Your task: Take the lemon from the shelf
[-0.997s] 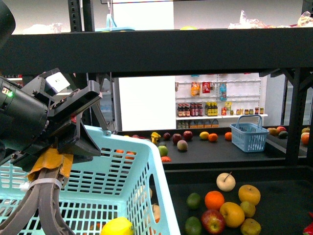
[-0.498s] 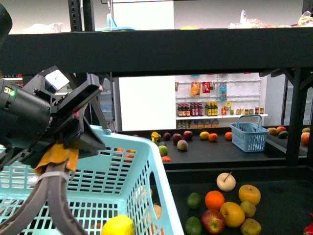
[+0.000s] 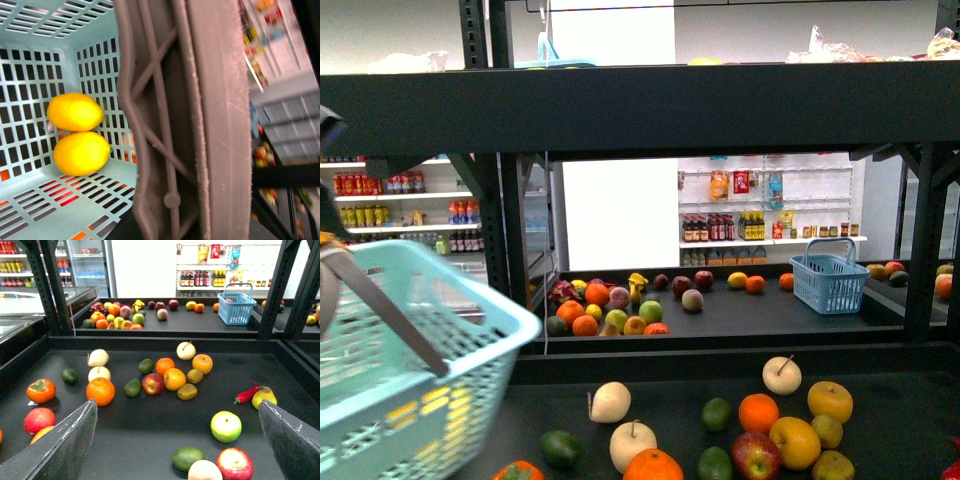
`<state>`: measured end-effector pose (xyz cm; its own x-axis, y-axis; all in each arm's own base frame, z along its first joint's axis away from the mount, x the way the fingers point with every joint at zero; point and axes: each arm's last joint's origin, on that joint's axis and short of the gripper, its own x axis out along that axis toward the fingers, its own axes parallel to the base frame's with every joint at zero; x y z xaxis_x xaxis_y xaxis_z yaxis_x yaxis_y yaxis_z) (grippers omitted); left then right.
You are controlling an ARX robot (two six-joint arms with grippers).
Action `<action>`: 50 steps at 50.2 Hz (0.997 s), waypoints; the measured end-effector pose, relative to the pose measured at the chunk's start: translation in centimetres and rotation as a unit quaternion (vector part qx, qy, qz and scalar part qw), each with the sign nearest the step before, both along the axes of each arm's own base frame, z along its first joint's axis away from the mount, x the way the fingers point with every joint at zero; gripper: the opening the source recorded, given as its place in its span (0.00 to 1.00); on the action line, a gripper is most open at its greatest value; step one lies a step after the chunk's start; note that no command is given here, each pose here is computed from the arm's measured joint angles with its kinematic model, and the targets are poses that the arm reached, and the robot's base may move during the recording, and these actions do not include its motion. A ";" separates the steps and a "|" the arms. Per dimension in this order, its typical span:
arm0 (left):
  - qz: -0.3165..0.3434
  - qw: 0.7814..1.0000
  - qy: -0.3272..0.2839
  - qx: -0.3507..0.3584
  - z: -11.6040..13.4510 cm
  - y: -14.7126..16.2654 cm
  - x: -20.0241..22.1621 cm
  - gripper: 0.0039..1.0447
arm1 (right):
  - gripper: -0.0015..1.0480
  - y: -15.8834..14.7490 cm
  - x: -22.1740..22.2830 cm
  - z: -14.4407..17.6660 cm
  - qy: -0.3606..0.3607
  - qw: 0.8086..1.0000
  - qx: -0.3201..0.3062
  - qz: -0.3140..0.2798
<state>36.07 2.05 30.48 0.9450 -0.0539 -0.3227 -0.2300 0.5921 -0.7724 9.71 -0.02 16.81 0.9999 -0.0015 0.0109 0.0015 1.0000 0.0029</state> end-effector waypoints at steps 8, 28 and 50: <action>0.167 0.985 -0.015 -0.050 0.5 6.5 1.1 0.14 | 0.93 0.0 0.0 0.0 0.000 1.000 0.000 0.000; 0.241 0.957 0.000 -0.162 -1.7 10.3 4.7 0.14 | 0.93 0.0 0.0 0.0 0.000 1.000 0.000 0.000; 0.267 0.947 0.019 -0.180 -2.1 13.9 5.3 0.14 | 0.93 0.0 0.0 0.0 0.000 1.000 0.000 0.000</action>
<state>41.34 15.98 28.36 0.8565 0.3155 -0.4086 -0.4541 0.0840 -0.8870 9.71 -0.02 16.81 0.9999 -0.0015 0.0109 0.0015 1.0000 0.0029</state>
